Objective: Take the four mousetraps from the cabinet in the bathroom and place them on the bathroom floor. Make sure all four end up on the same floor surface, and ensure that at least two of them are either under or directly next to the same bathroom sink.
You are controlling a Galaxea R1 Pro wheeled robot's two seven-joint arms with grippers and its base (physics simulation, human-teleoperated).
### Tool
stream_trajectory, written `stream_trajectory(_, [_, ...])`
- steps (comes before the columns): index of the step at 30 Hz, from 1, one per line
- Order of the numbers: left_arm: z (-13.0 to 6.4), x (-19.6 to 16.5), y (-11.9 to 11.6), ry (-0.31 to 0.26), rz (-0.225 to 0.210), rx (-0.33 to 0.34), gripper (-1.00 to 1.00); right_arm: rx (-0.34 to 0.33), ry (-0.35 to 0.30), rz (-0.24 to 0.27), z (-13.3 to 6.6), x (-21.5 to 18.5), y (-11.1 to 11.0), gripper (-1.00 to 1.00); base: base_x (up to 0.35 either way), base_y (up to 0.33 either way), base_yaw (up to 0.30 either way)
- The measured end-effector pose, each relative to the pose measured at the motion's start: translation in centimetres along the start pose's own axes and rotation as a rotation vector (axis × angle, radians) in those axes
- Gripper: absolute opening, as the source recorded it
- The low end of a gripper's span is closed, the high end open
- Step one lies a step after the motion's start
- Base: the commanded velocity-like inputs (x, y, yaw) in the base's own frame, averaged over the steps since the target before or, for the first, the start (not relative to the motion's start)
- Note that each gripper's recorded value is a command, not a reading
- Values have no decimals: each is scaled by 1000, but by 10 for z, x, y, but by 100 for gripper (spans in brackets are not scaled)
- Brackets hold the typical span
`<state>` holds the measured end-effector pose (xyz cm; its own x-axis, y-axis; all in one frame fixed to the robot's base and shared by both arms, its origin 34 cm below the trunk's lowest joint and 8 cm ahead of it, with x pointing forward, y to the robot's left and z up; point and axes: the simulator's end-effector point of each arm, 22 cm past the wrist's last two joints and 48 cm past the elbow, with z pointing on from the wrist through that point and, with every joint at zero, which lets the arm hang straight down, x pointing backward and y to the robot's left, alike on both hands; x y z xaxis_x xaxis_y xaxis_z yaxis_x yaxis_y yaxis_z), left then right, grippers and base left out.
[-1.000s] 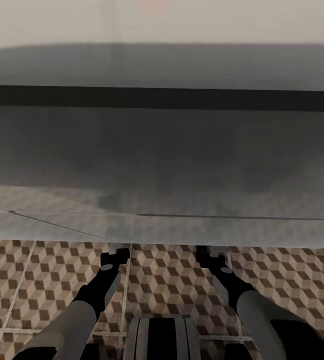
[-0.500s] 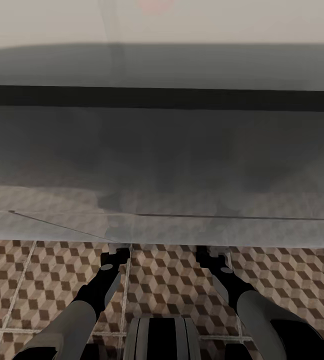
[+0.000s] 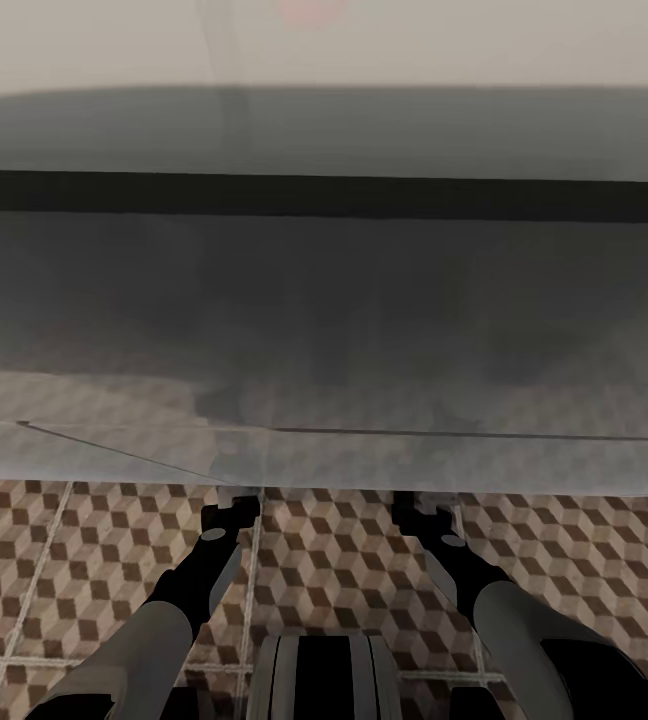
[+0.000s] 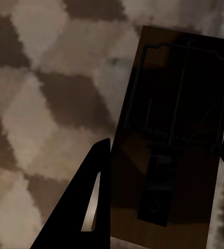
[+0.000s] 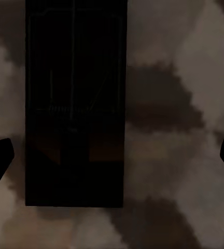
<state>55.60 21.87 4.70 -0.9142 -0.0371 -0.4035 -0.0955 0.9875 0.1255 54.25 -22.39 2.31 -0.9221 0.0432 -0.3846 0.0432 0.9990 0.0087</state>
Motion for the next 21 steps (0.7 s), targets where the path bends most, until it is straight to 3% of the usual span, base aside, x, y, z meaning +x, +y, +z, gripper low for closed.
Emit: stream_trajectory(21, [0, 2, 0, 4, 3, 0, -100, 0, 0, 0, 0, 0, 0, 100, 0, 0, 0])
